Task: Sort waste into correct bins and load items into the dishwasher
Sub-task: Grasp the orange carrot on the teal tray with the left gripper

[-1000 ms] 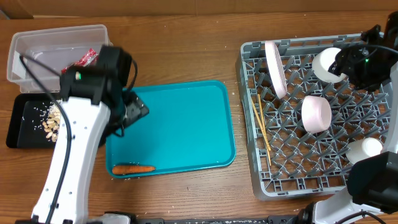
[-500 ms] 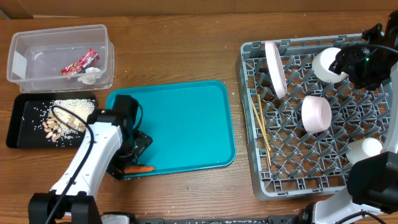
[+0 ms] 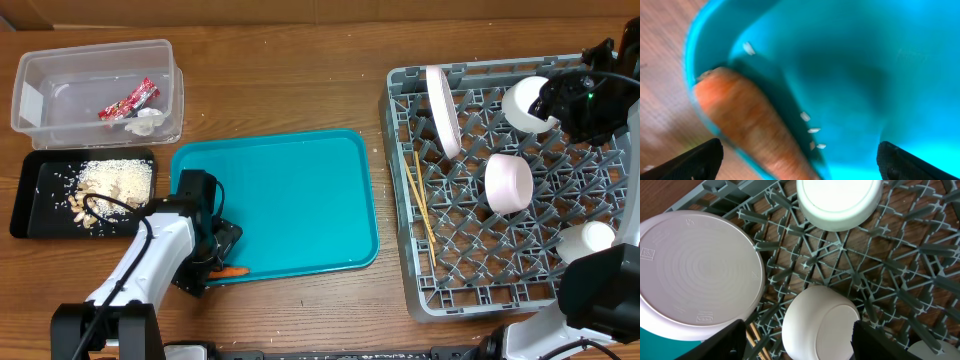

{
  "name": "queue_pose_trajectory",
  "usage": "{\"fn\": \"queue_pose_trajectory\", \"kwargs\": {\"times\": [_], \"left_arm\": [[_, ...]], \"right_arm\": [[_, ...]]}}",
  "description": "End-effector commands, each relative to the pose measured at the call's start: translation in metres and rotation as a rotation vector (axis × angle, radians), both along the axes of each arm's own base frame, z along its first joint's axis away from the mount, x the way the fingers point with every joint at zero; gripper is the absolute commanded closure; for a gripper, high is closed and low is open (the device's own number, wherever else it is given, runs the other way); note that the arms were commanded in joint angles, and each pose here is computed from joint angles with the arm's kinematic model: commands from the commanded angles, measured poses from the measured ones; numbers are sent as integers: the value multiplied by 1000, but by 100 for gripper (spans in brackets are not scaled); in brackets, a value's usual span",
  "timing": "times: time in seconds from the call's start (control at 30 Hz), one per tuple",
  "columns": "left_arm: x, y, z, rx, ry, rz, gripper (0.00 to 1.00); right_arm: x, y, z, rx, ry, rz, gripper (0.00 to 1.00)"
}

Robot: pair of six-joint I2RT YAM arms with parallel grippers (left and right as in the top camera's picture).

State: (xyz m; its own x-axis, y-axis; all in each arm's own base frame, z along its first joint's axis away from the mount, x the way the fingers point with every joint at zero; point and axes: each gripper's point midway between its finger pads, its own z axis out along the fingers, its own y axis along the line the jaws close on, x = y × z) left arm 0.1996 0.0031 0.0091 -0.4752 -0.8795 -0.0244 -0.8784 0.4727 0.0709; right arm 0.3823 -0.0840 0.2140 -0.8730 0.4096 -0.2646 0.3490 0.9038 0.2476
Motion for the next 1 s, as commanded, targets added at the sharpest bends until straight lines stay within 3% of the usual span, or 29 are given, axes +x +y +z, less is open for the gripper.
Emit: {"fn": "queue_pose_trajectory", "kwargs": {"times": [0.0,0.43,0.57,0.73,0.97], "left_arm": [[8,2,-3,4,-39,-22,1],[30,2,-3,11,-128,-42,11],[39,3,-4,15,-162,-42,24],[44,3,-13,14,-155,-42,30],[44,0,-22,1,-136,-44,48]], "right_arm": [[2,-2,11,-12,-32,-6,30],[1,-1,11,-11,-29,-6,30],[1,-1,11,-11,-29,-6,30],[1,-1,11,-11,-29,-6,30],[1,-1,11,-12,-29,-6,30]]}}
